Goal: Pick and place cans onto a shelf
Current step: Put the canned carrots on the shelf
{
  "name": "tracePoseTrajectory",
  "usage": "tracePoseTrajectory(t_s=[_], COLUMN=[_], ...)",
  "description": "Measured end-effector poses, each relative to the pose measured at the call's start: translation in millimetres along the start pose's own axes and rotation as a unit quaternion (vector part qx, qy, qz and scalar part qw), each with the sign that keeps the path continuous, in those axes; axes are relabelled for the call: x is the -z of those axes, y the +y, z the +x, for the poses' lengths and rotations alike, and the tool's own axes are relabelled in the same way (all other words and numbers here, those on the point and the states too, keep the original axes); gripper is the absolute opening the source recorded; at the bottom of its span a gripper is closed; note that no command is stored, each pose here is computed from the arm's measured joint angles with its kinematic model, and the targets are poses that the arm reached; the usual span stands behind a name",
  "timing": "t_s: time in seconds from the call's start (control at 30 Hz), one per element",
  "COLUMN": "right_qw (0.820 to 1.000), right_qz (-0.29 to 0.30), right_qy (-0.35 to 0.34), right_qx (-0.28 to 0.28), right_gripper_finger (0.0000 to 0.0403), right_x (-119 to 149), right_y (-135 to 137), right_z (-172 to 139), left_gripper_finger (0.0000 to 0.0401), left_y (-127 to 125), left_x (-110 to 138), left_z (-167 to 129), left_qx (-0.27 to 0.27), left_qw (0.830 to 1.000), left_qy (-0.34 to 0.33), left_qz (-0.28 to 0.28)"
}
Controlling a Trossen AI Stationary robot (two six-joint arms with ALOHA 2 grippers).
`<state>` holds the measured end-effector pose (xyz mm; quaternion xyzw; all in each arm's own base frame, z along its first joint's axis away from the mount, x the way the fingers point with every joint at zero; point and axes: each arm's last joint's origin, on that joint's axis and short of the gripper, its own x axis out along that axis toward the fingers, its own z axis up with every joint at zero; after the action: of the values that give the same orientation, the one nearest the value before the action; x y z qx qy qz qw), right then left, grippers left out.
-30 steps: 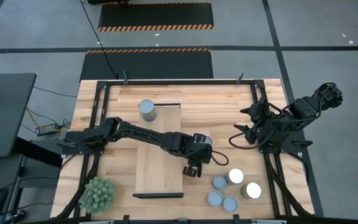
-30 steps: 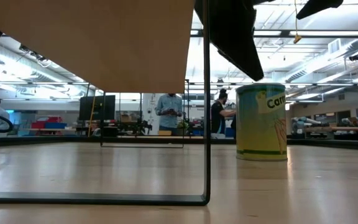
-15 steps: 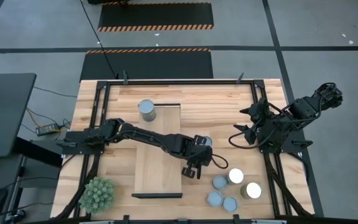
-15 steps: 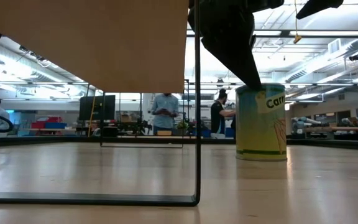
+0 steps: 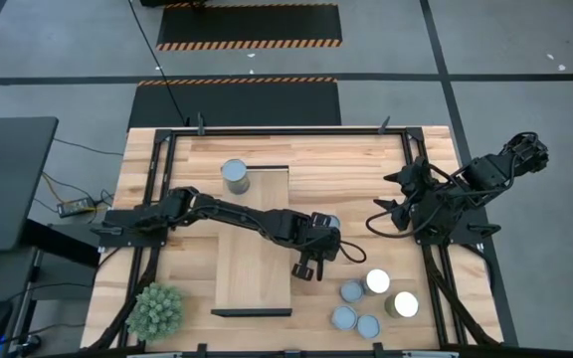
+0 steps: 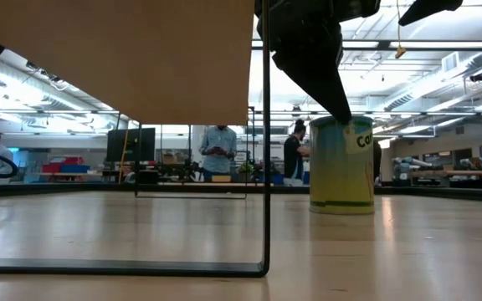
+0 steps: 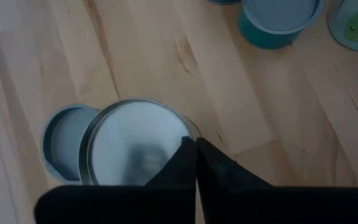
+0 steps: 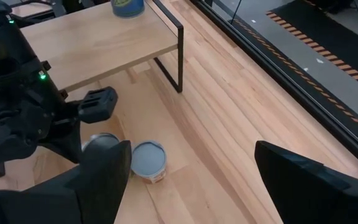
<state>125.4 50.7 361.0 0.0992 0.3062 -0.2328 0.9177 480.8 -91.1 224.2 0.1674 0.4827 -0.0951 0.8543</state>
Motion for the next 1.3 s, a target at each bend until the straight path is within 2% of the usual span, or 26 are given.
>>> tracePoseTrajectory(t_s=[0.33, 0.63, 0.87, 1.13, 1.3], right_qw=[1.0, 1.0, 1.0, 1.0, 1.0], right_qz=[0.001, 0.006, 0.005, -0.002, -0.002], right_qy=[0.0, 0.0, 0.001, 0.003, 0.003], right_qx=[0.0, 0.0, 0.0, 0.003, 0.003], right_gripper_finger=[0.0348, 0.0348, 0.0348, 0.0348, 0.0348], right_x=[0, 0, 0, 1, 1], right_y=[0, 0, 0, -1, -1], right_z=[0, 0, 0, 0, 0], left_gripper_finger=[0.0001, 0.0001, 0.0, 0.0, 0.0], left_y=[5, 11, 15, 22, 27], left_x=[-1, -15, -19, -33, -32], left_z=[-3, -20, -30, -69, -96], left_qx=[-0.018, -0.044, -0.044, -0.044, -0.043], left_qw=[1.0, 0.998, 0.998, 0.997, 0.995], left_qy=[-0.006, -0.035, -0.038, -0.048, -0.049], left_qz=[-0.004, 0.005, -0.006, -0.031, -0.076])
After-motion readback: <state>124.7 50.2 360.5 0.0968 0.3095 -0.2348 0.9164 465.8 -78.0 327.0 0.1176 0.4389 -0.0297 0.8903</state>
